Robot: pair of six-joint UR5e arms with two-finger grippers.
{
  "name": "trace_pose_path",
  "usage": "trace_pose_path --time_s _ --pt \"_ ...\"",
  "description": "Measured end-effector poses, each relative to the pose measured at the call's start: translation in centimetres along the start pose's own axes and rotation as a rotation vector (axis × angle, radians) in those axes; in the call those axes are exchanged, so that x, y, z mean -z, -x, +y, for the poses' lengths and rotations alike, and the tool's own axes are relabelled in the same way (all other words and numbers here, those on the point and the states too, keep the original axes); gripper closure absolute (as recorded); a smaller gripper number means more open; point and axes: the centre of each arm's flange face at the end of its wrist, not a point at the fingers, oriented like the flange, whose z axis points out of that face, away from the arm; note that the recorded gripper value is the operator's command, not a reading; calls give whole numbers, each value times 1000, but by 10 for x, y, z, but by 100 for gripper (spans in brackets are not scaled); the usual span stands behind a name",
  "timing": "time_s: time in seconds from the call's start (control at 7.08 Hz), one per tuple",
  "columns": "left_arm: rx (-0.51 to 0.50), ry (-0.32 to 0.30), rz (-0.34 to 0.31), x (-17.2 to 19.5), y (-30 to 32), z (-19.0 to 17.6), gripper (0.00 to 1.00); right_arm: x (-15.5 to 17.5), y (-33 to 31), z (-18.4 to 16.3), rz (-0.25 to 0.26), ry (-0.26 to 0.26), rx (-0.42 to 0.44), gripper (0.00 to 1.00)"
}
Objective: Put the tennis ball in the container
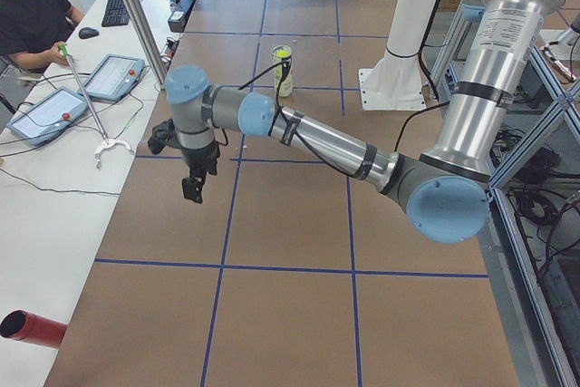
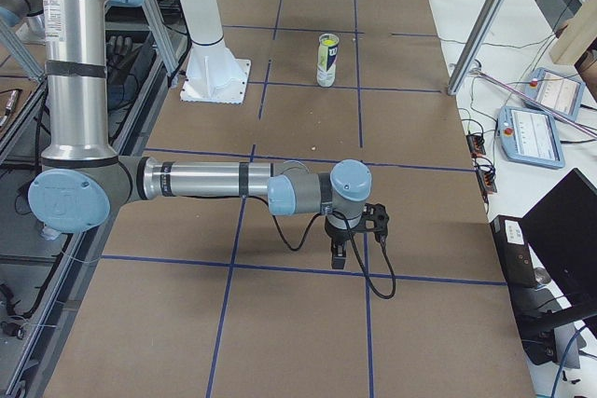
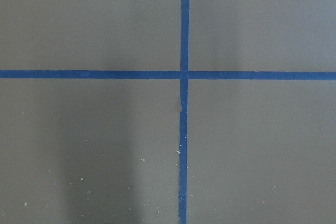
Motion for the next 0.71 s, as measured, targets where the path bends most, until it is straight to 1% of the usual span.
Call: trace_pose_path --time_s 0.14,0.28,0.42,0.57,0.71 --pt "10 9 0 -25 54 37 0 0 0 0 0 0 0 0" --pt "26 18 11 -51 84 72 0 0 0 0 0 0 0 0" --pt "46 29 31 -69 99 95 0 0 0 0 0 0 0 0" --pt "64 37 42 -79 105 105 0 0 0 0 0 0 0 0" --pt "93 38 45 -80 105 107 0 0 0 0 0 0 0 0"
